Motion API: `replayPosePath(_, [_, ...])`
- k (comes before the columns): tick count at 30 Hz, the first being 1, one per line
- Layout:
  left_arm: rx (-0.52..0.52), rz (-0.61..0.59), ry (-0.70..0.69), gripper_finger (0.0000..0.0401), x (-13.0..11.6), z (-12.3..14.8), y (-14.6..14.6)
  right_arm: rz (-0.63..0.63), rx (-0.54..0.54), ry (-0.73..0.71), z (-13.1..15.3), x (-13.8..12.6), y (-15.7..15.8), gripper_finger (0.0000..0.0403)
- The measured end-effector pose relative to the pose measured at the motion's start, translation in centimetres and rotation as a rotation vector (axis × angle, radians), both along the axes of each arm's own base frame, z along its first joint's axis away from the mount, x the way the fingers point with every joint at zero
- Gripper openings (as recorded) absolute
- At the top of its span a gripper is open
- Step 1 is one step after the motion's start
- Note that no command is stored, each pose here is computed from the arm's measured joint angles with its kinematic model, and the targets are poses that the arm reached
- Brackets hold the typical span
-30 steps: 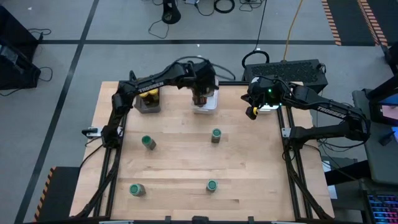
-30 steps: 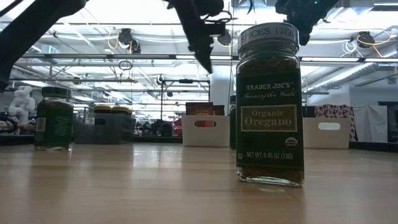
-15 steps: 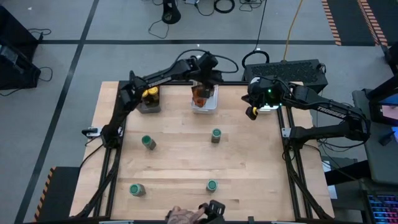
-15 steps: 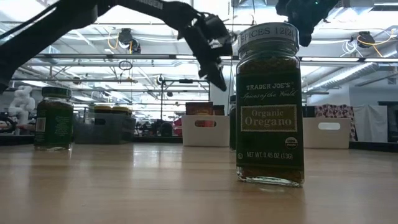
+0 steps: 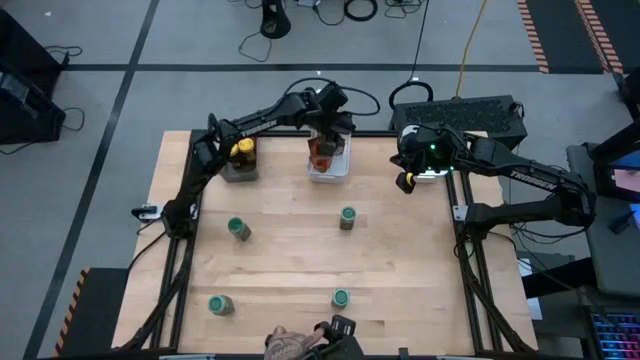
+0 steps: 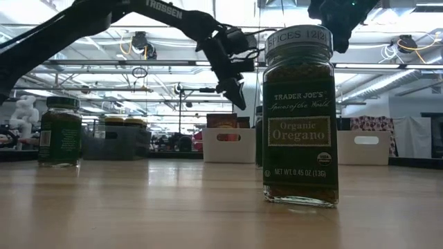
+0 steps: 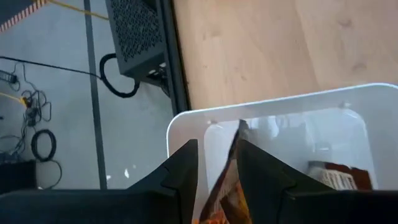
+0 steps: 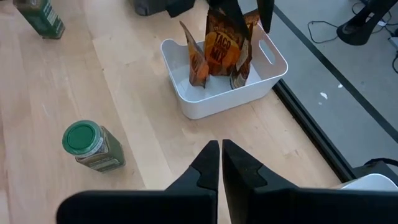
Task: Sort spices by type
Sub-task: Adjust the brown seasoning packs in the left white bin
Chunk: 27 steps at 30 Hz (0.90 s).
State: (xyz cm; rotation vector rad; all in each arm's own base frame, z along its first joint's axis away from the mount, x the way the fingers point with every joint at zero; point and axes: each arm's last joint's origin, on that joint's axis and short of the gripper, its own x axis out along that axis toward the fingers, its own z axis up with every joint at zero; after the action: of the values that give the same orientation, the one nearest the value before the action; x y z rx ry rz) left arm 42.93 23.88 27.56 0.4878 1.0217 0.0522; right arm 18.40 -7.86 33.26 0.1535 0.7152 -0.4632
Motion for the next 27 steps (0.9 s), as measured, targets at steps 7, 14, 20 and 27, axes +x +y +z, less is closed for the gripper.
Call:
replayPosePath(7, [-0.047,0.005,0.017,0.0116,0.0,-1.2,0.6,-0.003,0.004,-0.002,0.0,0.0,0.0,0.0])
replayPosePath(14, [-0.059,0.012,0.045,0.0116,0.4,-2.7,0.9,-0.007,0.008,-0.004,0.0,0.0,0.0,0.0])
replayPosePath(20, [-0.071,0.011,0.077,0.0116,0.3,-3.4,0.9,-0.008,0.008,-0.003,0.0,0.0,0.0,0.0])
replayPosePath(27, [0.009,0.003,0.105,0.0049,0.4,-3.3,1.2,-0.008,0.009,-0.003,0.0,0.0,0.0,0.0])
